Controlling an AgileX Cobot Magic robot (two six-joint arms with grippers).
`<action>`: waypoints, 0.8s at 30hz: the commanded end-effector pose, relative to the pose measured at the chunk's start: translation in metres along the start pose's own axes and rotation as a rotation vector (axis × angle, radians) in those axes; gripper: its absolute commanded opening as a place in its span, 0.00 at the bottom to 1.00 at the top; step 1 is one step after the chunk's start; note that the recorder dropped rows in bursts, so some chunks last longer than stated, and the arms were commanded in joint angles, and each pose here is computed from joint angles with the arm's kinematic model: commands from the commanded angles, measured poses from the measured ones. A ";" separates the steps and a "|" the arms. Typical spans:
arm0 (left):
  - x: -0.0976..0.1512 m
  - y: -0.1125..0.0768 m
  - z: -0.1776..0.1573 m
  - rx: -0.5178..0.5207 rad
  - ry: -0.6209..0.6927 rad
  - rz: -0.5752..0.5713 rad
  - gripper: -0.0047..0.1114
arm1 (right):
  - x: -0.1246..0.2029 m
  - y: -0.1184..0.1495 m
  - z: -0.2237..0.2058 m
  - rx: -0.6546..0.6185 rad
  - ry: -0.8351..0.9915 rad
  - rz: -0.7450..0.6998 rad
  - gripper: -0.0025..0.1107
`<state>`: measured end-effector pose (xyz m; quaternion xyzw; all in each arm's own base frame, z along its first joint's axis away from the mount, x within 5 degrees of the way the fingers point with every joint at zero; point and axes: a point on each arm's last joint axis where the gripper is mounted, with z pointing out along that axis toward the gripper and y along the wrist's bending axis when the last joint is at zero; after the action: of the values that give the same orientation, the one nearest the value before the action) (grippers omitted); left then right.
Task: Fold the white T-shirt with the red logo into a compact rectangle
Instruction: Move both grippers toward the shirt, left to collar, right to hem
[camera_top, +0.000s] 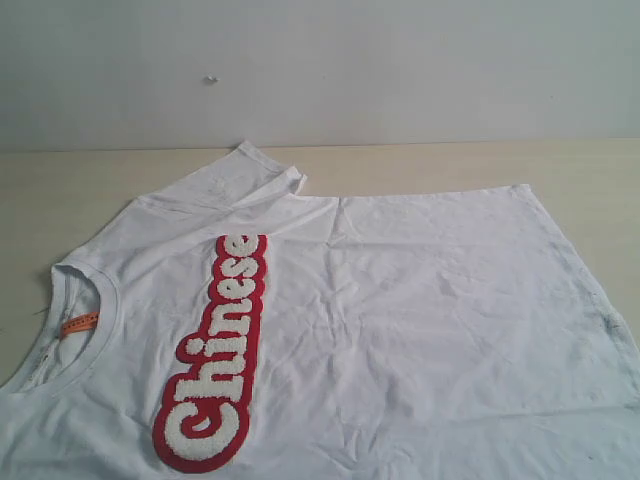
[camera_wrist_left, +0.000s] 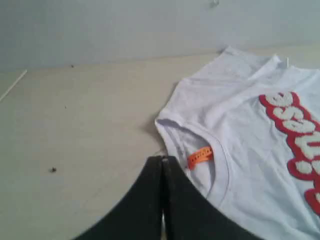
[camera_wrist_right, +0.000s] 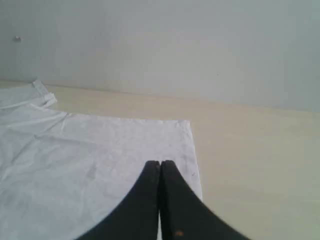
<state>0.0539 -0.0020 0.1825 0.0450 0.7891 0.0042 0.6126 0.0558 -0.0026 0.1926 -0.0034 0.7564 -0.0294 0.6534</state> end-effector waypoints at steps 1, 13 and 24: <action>-0.014 0.000 -0.001 -0.002 -0.151 -0.009 0.04 | -0.010 0.000 -0.001 0.007 -0.118 -0.015 0.02; -0.057 0.000 -0.020 0.025 -0.678 -0.077 0.04 | -0.046 0.000 -0.013 -0.010 -0.539 0.046 0.02; -0.078 0.000 -0.042 0.233 -0.972 -0.433 0.04 | -0.077 0.000 -0.038 -0.149 -0.911 0.301 0.02</action>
<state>0.0358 -0.0059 0.2630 -0.0302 0.4262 -0.1703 0.8879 0.0352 0.0017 0.2646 0.0345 0.4185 0.0835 0.9037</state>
